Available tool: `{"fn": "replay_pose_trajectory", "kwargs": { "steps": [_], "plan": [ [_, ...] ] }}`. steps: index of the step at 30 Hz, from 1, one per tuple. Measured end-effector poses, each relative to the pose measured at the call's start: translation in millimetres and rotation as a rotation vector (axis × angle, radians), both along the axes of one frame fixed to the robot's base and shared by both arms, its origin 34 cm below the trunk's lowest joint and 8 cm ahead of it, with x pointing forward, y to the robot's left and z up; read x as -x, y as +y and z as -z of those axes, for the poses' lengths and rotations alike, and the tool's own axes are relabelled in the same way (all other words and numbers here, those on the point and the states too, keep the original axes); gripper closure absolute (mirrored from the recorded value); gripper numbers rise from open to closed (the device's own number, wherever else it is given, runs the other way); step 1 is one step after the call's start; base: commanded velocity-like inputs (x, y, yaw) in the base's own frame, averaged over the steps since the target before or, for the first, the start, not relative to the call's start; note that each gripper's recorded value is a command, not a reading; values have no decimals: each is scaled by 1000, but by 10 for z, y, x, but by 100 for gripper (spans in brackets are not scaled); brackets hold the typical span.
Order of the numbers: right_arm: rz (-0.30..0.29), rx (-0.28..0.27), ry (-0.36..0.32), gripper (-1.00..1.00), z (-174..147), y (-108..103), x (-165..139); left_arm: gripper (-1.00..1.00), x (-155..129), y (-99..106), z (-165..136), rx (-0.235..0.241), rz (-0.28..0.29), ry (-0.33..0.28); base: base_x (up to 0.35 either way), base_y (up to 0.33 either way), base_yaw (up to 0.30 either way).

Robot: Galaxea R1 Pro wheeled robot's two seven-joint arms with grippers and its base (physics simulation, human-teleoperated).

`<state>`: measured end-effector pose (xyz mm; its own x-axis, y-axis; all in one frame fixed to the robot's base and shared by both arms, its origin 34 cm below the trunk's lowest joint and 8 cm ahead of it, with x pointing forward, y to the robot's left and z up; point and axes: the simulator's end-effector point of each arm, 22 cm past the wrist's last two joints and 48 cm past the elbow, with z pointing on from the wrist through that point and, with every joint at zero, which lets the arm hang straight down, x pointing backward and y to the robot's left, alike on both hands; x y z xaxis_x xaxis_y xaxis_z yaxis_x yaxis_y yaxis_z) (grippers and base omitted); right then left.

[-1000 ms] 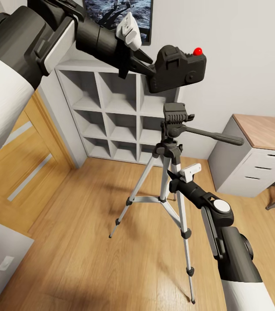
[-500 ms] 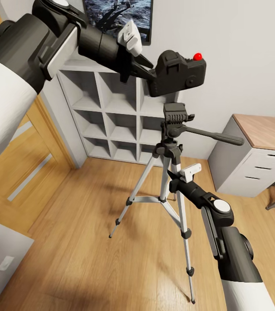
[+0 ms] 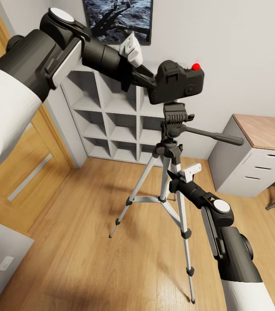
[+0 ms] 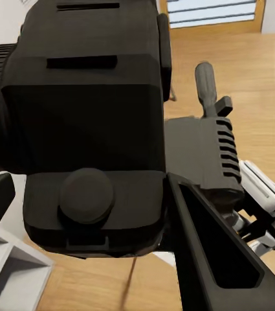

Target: Attach the digital camera to the camera tripod in the bedroom.

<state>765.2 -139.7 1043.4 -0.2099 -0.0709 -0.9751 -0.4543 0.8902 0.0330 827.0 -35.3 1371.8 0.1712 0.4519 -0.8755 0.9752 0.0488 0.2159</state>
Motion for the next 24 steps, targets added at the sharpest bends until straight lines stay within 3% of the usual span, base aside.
{"fn": "replay_pose_trajectory", "kwargs": {
  "steps": [11, 24],
  "plan": [
    [0, 0, 0, 100, 0, -1, 1, 100, 11, -2, 75, 9, 3, 18, 0, 0, 0],
    [-2, 0, 0, 100, -1, 4, 3, 100, 162, -68, -144, 39, 41, -22, 0, 0, 0]
  ]
}}
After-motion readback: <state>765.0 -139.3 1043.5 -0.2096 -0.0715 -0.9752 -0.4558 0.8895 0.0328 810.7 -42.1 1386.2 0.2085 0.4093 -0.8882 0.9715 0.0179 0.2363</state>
